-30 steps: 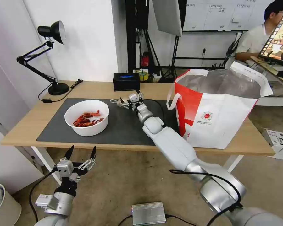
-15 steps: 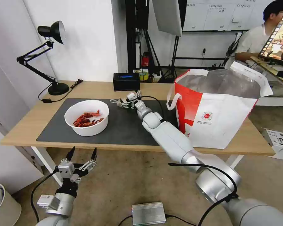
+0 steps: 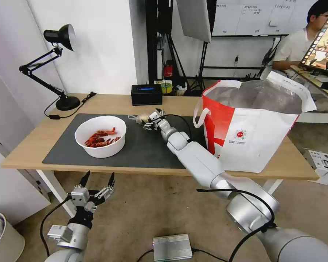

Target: Pick up the trash from the table and place it into the takeout bag.

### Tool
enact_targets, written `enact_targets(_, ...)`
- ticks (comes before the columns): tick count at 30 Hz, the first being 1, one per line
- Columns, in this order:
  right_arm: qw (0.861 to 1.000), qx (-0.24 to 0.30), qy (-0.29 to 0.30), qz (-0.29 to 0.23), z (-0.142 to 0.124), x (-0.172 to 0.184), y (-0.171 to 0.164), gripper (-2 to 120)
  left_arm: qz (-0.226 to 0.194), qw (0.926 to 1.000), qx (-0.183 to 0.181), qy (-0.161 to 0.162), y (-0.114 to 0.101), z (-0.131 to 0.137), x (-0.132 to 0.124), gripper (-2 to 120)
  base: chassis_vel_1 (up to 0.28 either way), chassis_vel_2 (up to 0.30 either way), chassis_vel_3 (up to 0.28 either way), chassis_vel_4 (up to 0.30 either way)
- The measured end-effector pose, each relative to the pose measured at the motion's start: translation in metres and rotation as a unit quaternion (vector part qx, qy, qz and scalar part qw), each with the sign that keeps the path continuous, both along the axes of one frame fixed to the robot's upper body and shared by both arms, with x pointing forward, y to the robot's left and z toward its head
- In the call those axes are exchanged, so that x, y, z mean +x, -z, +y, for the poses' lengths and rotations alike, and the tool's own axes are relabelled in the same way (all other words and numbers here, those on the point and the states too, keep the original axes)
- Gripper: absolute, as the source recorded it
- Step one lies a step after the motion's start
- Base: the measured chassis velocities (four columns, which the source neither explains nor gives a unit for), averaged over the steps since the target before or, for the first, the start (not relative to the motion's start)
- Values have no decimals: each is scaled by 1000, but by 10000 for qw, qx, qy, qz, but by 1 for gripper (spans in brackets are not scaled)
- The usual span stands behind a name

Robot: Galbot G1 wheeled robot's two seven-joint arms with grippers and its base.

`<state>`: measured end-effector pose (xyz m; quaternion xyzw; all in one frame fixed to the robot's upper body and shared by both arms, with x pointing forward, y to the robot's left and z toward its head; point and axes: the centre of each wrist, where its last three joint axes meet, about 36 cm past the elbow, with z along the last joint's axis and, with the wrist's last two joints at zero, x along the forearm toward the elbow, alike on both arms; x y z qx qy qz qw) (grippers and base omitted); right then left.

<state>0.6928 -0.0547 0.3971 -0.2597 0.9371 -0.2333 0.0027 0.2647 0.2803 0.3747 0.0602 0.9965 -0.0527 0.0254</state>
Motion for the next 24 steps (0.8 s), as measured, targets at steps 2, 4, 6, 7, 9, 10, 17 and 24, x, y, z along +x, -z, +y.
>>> enact_targets(2,10000,-43,-5,-4,-1,1,0,100,-13,10000,-4,20,1,-1,3,100,0,0,0,0)
enact_targets(4,10000,-59,-10,-2,-1,2,0,100,-20,10000,-8,36,1,-2,4,100,0,0,0,0)
enact_targets(6,9999,-124,-28,-20,-2,2,0,100,-12,10000,-6,68,2,-4,5,100,0,0,0,0)
enact_targets(7,9999,-124,-28,-20,-2,2,0,100,-12,10000,-6,68,2,-4,5,100,0,0,0,0)
enact_targets(9,9998,-175,-38,-27,-2,3,0,100,-2,10000,-4,86,3,-5,6,100,0,0,0,0)
enact_targets(10,9998,-209,-58,-21,-2,3,0,100,3,10000,-6,96,4,-6,7,100,0,0,0,0)
enact_targets(17,9996,-252,-112,39,-2,0,6,77,10,9999,-14,104,5,-7,8,100,0,0,0,0)
enact_targets(24,9996,-251,-113,75,-3,-1,9,58,42,9999,-23,103,8,-7,9,100,0,0,0,0)
